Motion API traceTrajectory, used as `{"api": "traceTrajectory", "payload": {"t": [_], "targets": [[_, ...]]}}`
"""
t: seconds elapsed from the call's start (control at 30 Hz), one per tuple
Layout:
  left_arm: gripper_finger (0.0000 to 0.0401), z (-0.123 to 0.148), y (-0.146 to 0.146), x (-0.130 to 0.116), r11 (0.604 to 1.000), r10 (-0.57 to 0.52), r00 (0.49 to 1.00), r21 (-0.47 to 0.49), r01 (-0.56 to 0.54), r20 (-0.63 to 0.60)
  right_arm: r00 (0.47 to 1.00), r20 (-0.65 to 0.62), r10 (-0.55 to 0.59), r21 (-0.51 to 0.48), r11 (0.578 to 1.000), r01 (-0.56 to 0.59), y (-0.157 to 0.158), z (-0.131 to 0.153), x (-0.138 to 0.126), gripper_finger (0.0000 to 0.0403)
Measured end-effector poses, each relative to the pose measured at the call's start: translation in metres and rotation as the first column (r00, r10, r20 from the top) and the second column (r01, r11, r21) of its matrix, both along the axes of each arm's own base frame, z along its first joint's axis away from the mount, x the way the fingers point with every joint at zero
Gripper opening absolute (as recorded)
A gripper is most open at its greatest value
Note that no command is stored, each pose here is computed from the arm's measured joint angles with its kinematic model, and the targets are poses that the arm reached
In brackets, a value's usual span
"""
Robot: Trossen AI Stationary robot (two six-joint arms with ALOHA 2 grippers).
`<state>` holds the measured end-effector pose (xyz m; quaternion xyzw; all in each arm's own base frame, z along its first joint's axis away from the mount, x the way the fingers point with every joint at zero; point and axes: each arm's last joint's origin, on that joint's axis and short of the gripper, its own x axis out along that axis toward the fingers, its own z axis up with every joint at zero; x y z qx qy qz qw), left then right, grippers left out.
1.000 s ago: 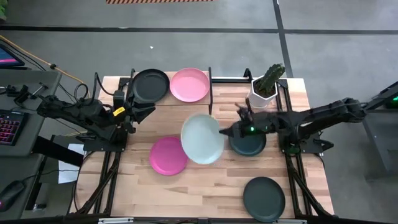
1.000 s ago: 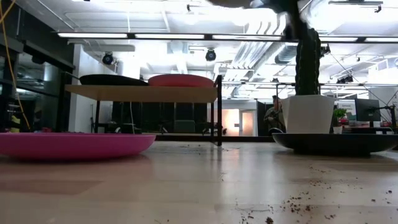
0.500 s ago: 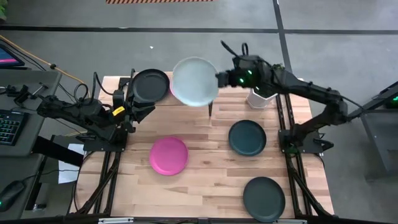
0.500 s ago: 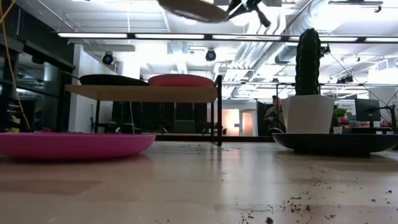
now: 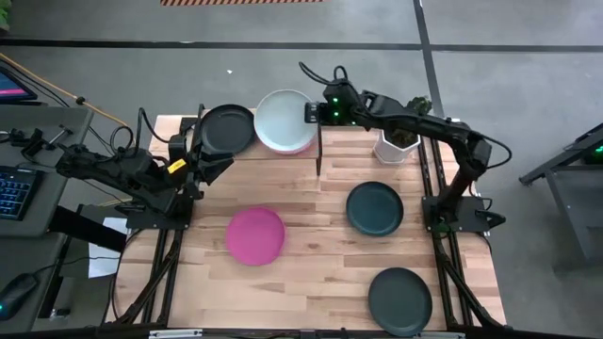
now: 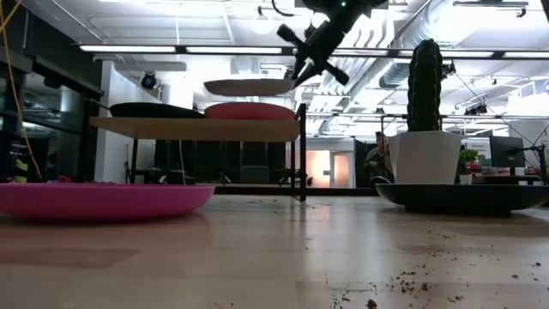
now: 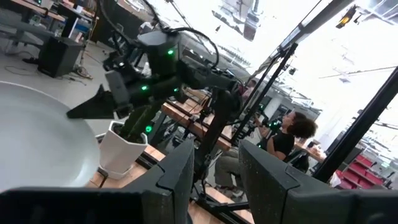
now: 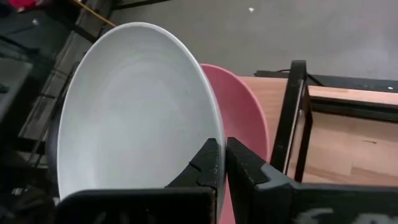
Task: Place and stack plates onto a shelf
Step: Stack the white plate on the top of the light pink plate on the shelf
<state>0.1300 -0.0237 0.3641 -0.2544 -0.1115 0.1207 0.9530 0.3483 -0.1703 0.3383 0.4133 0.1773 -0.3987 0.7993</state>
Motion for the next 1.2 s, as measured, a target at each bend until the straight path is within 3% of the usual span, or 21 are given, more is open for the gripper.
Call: {"api": "traceTrajectory", "payload": {"t": [0.6, 1.0, 1.2], "targets": [[0.0115, 0.0, 0.0, 0.0, 1.0, 0.001, 1.0, -0.003, -0.001, 0.002, 0.998, -0.033, -0.048, 0.099, 0.994, 0.051, -0.01, -0.025, 0.01, 0.0], [0.0115, 0.001, 0.0, 0.0, 1.0, 0.004, 1.0, -0.005, -0.004, 0.009, 0.997, -0.076, -0.021, 0.082, 0.996, 0.027, -0.01, -0.027, 0.007, 0.0002], [0.0115, 0.001, 0.0, 0.0, 1.0, 0.004, 1.0, -0.004, -0.004, 0.008, 0.998, -0.064, -0.008, 0.068, 0.998, 0.012, -0.011, -0.026, 0.009, 0.0044]]}}
